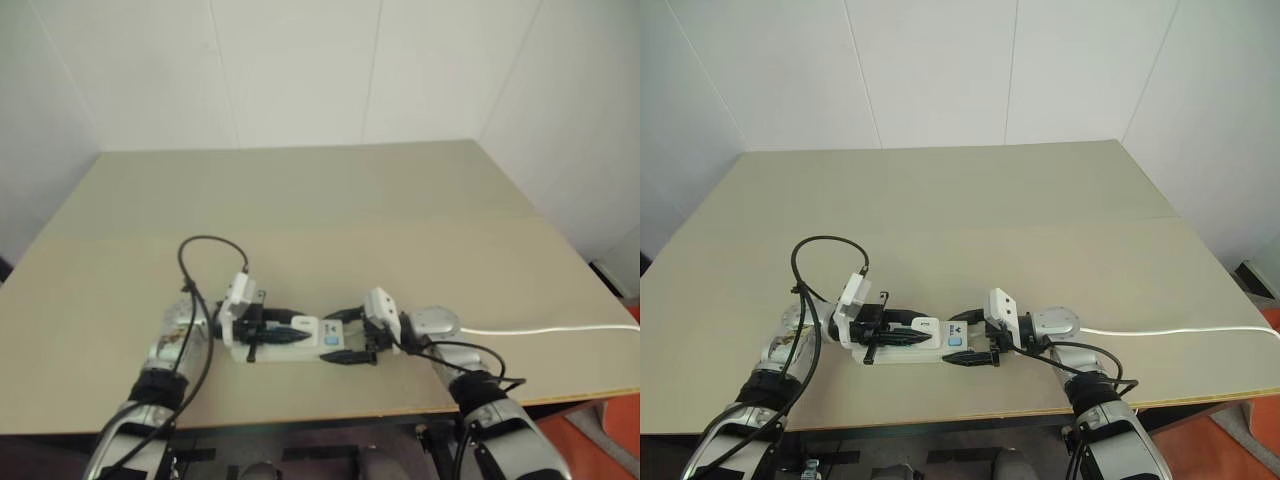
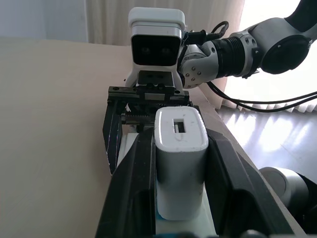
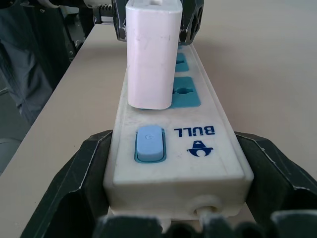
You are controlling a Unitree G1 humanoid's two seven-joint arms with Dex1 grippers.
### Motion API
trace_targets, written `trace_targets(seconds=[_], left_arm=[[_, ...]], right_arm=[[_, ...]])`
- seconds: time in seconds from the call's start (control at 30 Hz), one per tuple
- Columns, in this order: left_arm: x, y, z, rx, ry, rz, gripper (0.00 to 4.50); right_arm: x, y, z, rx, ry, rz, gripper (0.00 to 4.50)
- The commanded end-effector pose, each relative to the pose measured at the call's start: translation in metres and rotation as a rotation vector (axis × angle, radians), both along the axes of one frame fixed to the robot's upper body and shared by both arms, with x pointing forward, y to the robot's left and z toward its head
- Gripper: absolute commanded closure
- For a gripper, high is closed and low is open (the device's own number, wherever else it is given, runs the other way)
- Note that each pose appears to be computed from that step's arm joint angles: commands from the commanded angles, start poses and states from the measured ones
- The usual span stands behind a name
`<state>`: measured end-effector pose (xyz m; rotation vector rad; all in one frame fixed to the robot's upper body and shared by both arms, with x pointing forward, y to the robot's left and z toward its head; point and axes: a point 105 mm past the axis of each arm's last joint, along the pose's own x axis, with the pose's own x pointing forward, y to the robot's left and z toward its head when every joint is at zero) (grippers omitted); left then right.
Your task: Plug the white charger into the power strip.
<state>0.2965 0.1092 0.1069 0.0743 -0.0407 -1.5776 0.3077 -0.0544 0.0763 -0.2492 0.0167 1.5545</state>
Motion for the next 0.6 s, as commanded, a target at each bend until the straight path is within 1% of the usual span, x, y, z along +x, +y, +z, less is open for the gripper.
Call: trace_targets(seconds=[0.03,0.3,0.6], left_arm=[[-0.001,0.006,-0.017,0.068,0.028,0.049,3.51],[-0.004,0.011,-0.027,0.112,0.012,0.059,3.51],[-0.003,0.017,-0.034,0.097,0.045,0.099,3.51]], right_arm=[[-0.005,0.007,-0.001,-0.004,-0.011,0.041,1.1],[-0.006,0.009,-0.001,0.002,-0.016,0.041,1.1],[-0.005,0.009,-0.001,-0.002,-0.021,0.037,1.1]])
